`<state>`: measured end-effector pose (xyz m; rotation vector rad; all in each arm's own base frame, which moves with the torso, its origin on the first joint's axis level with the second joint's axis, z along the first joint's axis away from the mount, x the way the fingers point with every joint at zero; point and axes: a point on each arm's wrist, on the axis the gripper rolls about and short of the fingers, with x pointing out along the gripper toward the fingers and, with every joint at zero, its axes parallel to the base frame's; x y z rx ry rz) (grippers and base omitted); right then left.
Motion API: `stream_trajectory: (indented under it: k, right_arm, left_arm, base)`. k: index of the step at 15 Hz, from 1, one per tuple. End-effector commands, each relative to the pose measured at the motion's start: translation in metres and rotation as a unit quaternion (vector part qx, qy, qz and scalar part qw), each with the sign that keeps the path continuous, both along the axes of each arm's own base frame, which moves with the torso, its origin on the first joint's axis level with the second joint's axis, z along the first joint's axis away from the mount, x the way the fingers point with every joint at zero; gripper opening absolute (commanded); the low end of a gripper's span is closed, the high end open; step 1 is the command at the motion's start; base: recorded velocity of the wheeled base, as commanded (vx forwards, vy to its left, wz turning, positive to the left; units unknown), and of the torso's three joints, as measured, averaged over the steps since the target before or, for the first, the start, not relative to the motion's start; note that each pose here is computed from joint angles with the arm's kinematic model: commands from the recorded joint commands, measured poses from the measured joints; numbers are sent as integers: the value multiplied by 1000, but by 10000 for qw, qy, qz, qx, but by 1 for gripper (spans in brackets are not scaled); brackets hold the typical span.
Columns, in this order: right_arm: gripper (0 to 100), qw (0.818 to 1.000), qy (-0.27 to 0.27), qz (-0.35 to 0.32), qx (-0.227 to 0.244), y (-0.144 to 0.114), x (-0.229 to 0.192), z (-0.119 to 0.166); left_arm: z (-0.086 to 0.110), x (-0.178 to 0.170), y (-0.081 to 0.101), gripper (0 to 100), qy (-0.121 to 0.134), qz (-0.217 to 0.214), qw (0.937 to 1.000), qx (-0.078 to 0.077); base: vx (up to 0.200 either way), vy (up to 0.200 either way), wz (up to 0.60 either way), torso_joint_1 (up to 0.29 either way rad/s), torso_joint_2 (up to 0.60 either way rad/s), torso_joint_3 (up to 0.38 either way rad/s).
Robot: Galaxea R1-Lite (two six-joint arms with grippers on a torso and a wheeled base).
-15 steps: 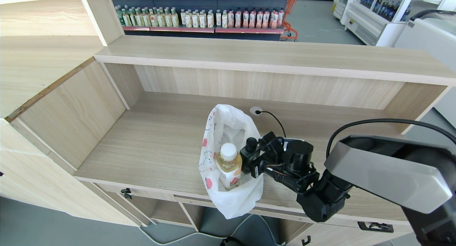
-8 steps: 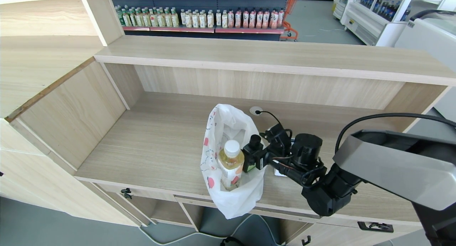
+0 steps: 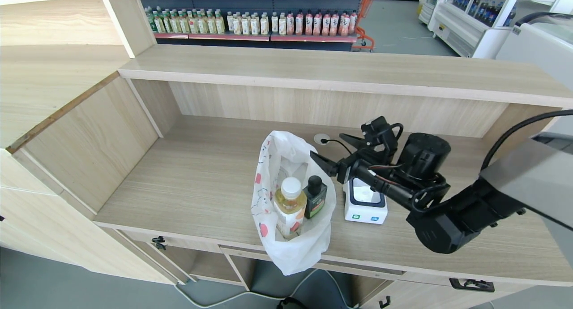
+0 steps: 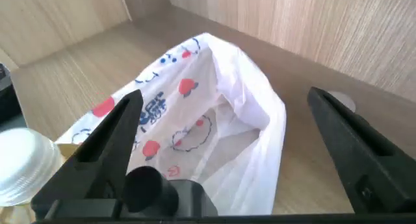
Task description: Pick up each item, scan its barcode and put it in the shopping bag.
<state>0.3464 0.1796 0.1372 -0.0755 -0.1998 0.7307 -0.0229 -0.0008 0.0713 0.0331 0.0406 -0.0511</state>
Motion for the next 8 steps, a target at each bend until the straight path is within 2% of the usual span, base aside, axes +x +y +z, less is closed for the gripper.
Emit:
stream_trajectory:
  k: [1,2,6,8]
  right_arm:
    - [100,9997,-187,54,138,-13,-29,33]
    - [100,9997,-187,54,138,-15,-34,35]
    - [100,9994,-210,-259,-89,-53,-72,42]
    - [100,9975,-349,-603,-96,-76,-94,57]
  left_arm:
    - [0,0,0,100,-1,-1,10000,7]
    - [0,0,0,100,0,-1,10000,0]
    - [0,0,0,100,0,-1,10000,0]
    - [0,0,0,100,0,-1,10000,0]
  base:
    - [0,0,0,0,0,0]
    - [0,0,0,0,0,0]
    - [0,0,0,0,0,0]
    - [0,0,0,0,0,0]
